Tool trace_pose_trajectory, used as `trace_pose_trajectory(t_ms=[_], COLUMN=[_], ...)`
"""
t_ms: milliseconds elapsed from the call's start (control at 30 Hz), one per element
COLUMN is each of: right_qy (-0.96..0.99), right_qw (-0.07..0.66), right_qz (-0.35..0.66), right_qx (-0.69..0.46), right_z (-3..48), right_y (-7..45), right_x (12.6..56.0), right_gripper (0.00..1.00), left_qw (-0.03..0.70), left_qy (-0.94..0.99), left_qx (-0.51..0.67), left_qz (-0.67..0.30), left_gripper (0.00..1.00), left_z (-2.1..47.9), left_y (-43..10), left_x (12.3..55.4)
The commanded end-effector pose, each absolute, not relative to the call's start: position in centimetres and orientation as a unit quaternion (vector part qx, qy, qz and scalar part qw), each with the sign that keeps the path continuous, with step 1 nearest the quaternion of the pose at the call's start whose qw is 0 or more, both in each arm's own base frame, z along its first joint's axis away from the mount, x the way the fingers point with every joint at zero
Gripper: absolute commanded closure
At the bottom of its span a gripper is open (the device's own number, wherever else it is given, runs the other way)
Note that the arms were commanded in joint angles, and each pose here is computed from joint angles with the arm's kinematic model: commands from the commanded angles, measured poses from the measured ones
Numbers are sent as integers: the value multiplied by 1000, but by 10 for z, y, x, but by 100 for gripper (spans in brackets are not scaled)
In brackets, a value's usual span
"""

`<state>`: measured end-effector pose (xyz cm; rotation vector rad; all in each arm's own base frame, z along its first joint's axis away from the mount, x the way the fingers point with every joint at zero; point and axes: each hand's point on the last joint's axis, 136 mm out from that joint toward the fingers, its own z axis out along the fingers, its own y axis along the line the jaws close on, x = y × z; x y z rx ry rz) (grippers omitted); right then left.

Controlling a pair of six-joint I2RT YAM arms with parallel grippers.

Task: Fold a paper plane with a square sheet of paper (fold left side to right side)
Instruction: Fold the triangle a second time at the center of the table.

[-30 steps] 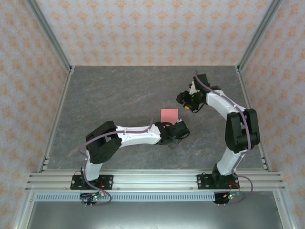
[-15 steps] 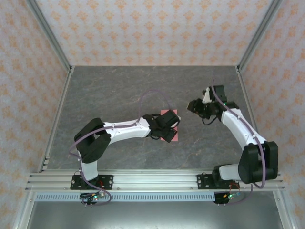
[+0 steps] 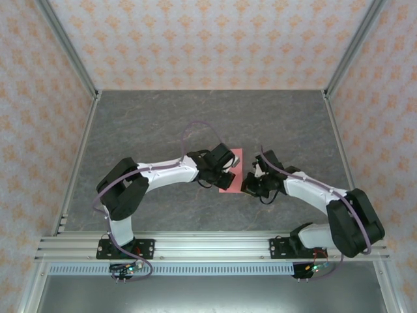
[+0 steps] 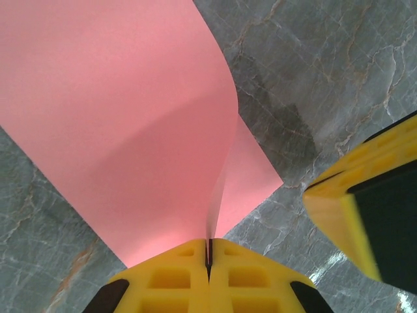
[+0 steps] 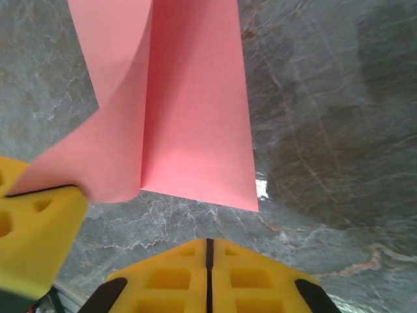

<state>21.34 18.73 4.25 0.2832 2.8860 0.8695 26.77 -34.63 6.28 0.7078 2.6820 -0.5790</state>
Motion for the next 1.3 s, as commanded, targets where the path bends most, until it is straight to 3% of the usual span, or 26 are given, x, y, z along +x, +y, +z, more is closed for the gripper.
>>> trace_pose_trajectory(t_ms=[0, 1267], right_qy=[956, 981], right_qw=[89, 38], right_qz=[259, 168], right_qx=[104, 91], right_z=[41, 1], right_y=[186, 171], right_x=[229, 212], right_gripper=[92, 92], left_qw=[150, 140], left_qy=[935, 951], left_qx=[254, 239], left_qz=[-196, -137], left_gripper=[98, 98], left_z=[73, 51], left_y=[-337, -312], left_x=[265, 304])
